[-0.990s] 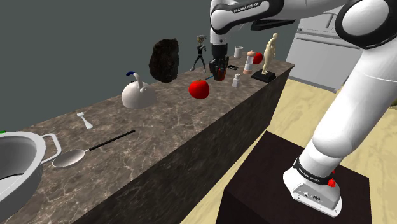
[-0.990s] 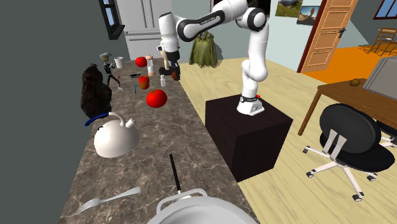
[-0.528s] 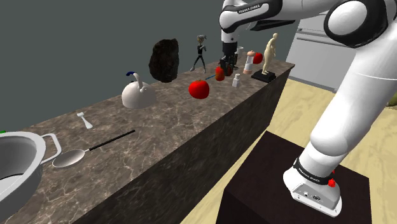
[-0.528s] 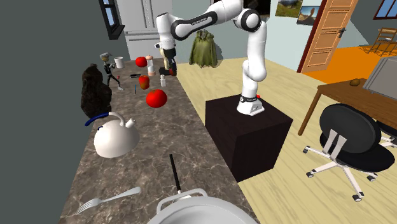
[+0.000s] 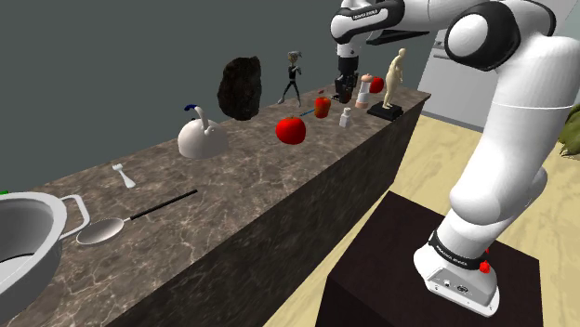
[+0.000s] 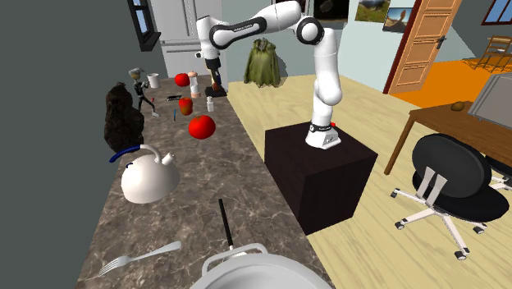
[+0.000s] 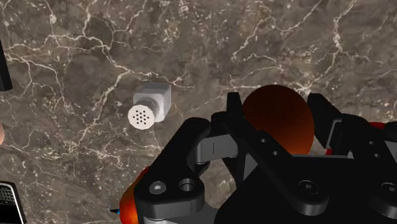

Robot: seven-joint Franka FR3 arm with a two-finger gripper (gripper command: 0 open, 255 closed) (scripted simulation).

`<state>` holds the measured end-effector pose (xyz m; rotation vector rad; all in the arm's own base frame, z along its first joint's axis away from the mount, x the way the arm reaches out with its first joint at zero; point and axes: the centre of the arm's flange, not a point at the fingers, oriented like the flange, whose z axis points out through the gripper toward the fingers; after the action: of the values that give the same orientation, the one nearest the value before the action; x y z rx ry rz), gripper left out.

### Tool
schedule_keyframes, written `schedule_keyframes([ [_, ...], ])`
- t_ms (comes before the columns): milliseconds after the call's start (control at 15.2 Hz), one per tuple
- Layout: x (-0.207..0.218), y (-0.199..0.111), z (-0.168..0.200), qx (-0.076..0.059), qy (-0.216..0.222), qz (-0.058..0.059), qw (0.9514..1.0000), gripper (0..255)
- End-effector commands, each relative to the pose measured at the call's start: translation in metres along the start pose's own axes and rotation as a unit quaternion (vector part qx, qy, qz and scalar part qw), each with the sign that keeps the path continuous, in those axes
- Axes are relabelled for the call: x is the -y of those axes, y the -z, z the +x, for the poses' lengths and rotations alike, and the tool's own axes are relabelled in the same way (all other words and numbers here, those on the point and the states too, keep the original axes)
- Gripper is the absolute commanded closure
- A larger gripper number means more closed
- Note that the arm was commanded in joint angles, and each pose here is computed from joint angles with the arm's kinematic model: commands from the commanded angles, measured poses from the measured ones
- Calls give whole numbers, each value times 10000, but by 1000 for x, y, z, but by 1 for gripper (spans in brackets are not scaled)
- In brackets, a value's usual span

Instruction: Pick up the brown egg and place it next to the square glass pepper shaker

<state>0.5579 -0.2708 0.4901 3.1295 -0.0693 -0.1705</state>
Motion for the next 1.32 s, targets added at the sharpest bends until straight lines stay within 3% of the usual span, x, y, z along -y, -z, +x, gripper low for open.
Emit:
schedule_keyframes([
  [0,-26,0,0,-2,6,-2,10000,255],
  [198,-70,-1,2,-2,6,-2,10000,255],
  [1254,-70,-85,11,-2,6,-2,10000,255],
])
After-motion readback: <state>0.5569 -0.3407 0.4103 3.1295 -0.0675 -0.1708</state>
